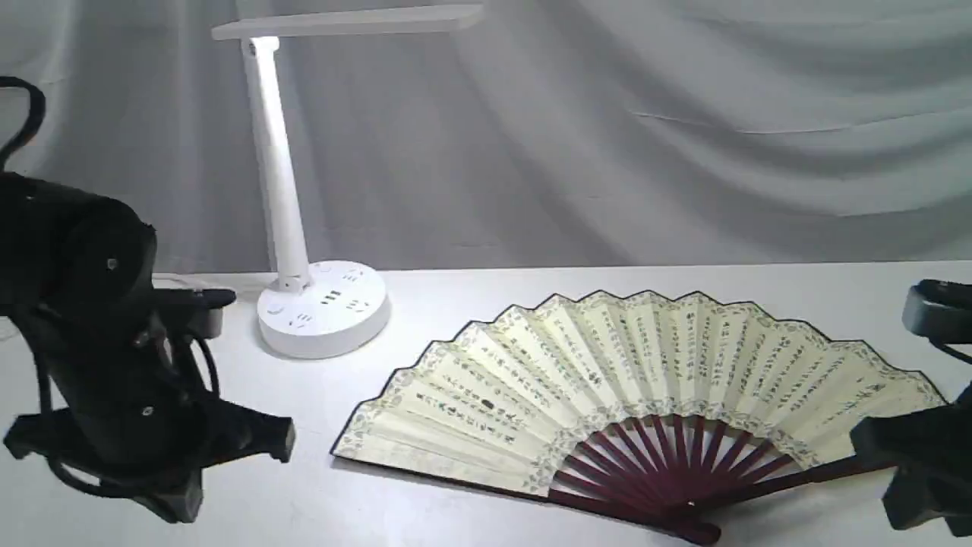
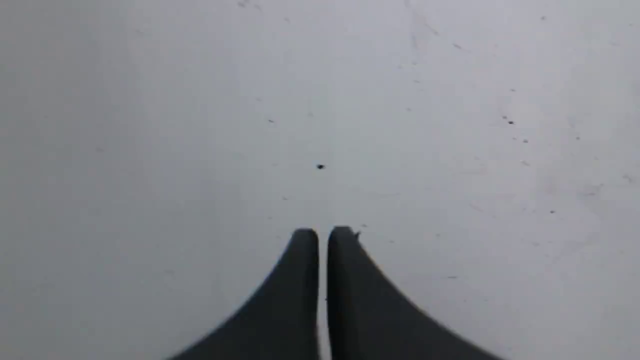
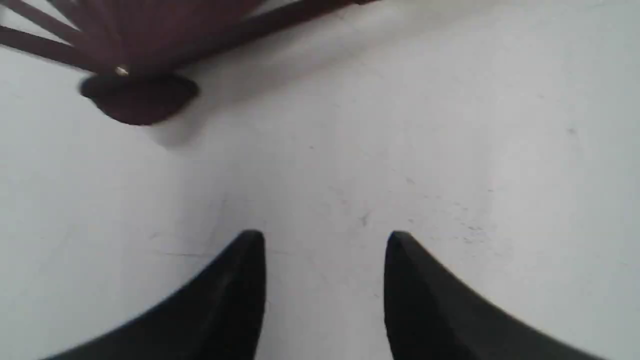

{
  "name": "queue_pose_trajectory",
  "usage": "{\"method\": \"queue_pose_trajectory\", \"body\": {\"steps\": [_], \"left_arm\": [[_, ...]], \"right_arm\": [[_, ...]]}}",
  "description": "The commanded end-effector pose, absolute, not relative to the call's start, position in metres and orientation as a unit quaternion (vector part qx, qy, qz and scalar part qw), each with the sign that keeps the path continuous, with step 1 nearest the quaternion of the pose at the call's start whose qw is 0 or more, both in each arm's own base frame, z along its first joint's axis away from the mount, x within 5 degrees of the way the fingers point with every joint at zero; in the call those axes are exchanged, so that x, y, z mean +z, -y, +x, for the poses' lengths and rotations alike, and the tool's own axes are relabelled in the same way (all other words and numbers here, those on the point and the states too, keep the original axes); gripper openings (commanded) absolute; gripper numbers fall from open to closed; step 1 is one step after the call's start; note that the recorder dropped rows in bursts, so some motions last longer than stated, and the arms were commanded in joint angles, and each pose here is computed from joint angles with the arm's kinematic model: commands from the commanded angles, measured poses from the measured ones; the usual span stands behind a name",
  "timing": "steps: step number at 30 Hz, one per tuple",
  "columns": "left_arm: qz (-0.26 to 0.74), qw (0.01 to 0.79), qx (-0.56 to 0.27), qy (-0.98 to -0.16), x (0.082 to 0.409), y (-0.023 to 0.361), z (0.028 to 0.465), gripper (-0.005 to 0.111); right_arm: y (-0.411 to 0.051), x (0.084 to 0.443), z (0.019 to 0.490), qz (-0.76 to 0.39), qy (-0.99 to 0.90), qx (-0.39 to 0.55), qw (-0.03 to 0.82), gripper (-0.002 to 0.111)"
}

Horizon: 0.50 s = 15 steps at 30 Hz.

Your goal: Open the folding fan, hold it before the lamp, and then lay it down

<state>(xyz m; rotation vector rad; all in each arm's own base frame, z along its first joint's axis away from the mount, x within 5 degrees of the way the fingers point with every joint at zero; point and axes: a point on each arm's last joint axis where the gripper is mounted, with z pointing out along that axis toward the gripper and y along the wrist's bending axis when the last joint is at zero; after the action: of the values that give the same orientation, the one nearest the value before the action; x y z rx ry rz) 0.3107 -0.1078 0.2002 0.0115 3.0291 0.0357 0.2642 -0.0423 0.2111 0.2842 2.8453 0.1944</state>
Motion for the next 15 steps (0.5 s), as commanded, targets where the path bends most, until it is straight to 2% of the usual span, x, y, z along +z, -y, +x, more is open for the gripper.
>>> {"method": "queue_pose_trajectory", "body": {"steps": [1,10,15], "left_arm": [[0.049,0.086,0.034,-0.995,0.22,0.1,0.308,0.0],[0.042,0.076,0.013,-0.996,0.23,0.085,0.304,0.0],[-0.009,0.045,-0.013,-0.999,0.227,0.049,0.306,0.0]], "right_arm": [[0.049,0.214,0.259,0.081,-0.989,0.015,0.121,0.039],[0.051,0.214,0.258,0.071,-0.99,0.002,0.119,0.039],[0.051,0.213,0.257,0.069,-0.991,0.003,0.113,0.035]]}}
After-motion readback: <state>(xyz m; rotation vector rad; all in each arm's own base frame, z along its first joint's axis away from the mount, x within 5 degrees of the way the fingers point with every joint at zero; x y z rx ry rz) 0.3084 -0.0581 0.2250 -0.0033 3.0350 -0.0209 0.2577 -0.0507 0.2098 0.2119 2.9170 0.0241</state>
